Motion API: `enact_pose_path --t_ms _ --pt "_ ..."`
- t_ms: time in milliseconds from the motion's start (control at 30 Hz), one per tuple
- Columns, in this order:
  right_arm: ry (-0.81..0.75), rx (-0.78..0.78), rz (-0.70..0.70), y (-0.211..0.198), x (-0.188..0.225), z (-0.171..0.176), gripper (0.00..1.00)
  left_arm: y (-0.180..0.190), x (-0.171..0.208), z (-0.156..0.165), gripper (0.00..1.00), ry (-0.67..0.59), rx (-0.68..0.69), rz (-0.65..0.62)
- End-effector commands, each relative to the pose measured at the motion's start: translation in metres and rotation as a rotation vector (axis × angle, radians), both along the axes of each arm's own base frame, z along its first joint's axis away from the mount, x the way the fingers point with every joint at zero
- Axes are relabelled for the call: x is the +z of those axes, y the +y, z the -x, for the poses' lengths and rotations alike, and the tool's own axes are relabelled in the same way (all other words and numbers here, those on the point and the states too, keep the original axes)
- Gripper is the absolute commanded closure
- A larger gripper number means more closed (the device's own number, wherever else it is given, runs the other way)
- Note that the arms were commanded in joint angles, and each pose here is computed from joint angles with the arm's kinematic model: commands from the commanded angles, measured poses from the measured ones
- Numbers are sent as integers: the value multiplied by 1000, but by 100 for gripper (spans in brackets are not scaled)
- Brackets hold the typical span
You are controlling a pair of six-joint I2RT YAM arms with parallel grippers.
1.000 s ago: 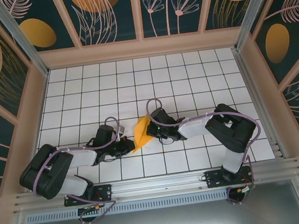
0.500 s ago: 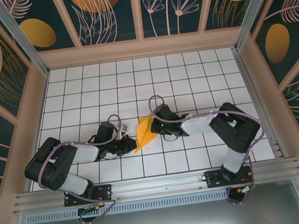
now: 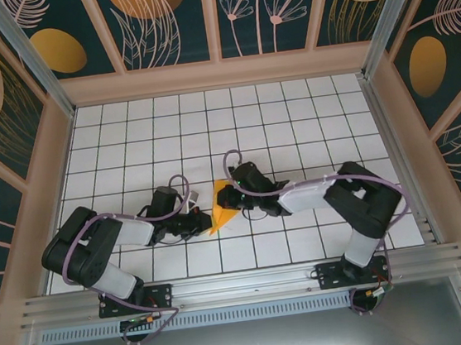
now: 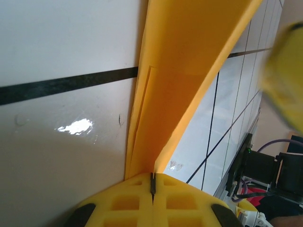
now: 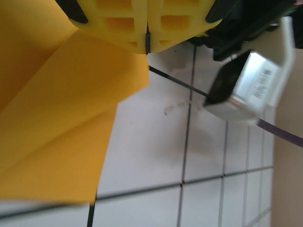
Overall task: Fold a paper plane with a square sheet of paper (pick it up from the middle)
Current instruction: Fourth fold the wing at the center of the table.
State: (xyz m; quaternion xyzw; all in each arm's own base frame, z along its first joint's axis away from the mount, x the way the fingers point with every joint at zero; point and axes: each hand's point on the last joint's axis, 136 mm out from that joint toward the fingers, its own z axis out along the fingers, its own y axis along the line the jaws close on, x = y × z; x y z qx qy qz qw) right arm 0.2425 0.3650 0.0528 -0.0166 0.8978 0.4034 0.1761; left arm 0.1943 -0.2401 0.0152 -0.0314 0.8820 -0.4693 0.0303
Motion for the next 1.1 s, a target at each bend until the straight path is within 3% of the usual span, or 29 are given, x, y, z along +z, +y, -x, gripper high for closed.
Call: enact_pose_path --t_ms 0,400,900,1067 --pt "7 -26 -51 11 4 -10 96 1 -13 8 100 27 -28 -46" --pt "64 -84 64 -13 -33 -13 96 -2 -7 5 100 9 -39 -31" --pt "2 27 -32 13 -4 -13 90 -1 -4 5 100 17 14 3" --pt "3 49 -4 17 -8 -15 89 -1 -2 4 100 13 28 17"
